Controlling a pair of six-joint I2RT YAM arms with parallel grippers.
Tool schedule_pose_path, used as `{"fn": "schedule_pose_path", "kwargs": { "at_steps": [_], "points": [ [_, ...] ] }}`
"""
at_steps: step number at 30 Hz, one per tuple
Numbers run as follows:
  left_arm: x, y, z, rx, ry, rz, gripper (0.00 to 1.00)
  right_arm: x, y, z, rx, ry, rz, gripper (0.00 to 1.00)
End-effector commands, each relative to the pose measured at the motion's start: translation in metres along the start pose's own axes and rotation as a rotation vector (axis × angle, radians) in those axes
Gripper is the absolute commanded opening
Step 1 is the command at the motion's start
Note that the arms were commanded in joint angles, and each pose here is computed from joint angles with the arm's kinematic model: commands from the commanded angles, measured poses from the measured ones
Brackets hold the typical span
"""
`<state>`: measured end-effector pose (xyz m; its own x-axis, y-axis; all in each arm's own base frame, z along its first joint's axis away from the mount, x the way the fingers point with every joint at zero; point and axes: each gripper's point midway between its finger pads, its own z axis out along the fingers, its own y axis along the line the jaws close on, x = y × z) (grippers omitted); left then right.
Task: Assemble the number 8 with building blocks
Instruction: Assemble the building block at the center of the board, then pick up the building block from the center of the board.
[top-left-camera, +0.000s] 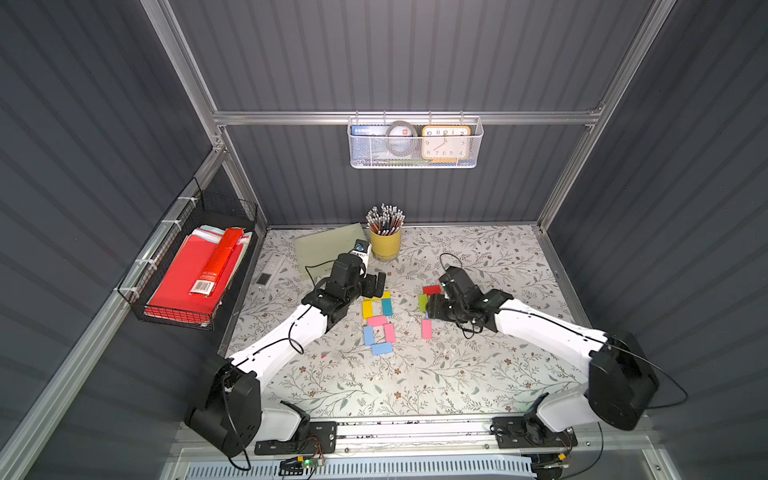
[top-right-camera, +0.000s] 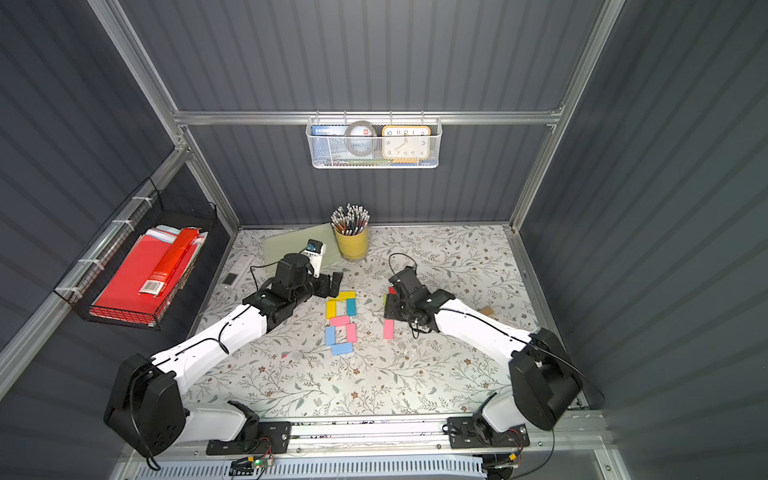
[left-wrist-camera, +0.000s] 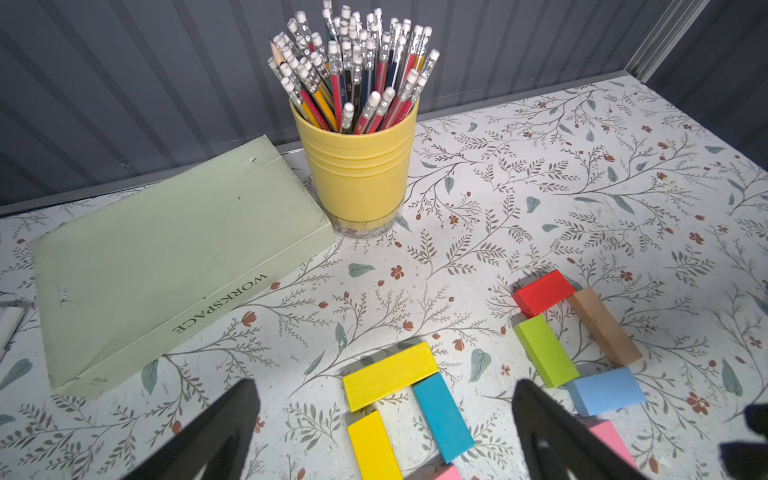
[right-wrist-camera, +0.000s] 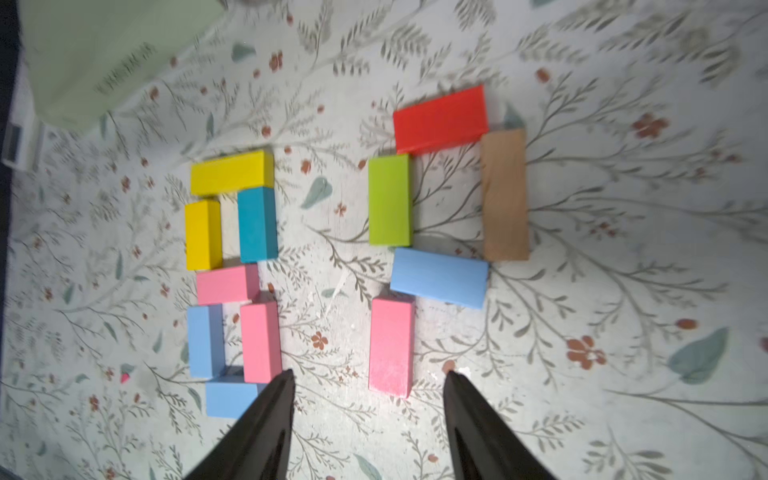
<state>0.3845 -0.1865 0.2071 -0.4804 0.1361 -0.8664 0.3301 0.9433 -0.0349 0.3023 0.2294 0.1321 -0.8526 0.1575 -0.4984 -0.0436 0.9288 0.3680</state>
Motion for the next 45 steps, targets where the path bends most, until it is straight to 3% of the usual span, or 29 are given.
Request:
{"fn": "schedule_pose_path", "kwargs": {
  "at_steps": [1, 5, 10, 19, 25, 45],
  "points": [
    [-0.009, -0.006, -0.007, 0.047, -0.044, 0.029, 0.99, -0.002, -0.058, -0.009, 0.129, -0.016, 0.102, 0.63],
    [-0.01, -0.027, -0.011, 0.163, -0.057, 0.045, 0.99, -0.011, -0.112, -0.027, 0.22, -0.085, 0.208, 0.65],
    [-0.006, -0.058, -0.012, 0.277, -0.043, 0.091, 0.99, -0.026, -0.161, -0.049, 0.31, -0.178, 0.276, 0.78],
    [0.002, -0.116, -0.004, 0.366, 0.041, 0.186, 0.98, -0.022, -0.237, -0.037, 0.428, -0.122, 0.422, 0.78],
    [0.009, -0.132, -0.004, 0.419, 0.072, 0.208, 0.98, -0.025, -0.256, -0.023, 0.422, -0.076, 0.475, 0.75],
    [0.023, -0.121, 0.0, 0.366, 0.087, 0.248, 0.98, -0.026, -0.273, 0.001, 0.421, -0.046, 0.559, 0.67]
  ]
}}
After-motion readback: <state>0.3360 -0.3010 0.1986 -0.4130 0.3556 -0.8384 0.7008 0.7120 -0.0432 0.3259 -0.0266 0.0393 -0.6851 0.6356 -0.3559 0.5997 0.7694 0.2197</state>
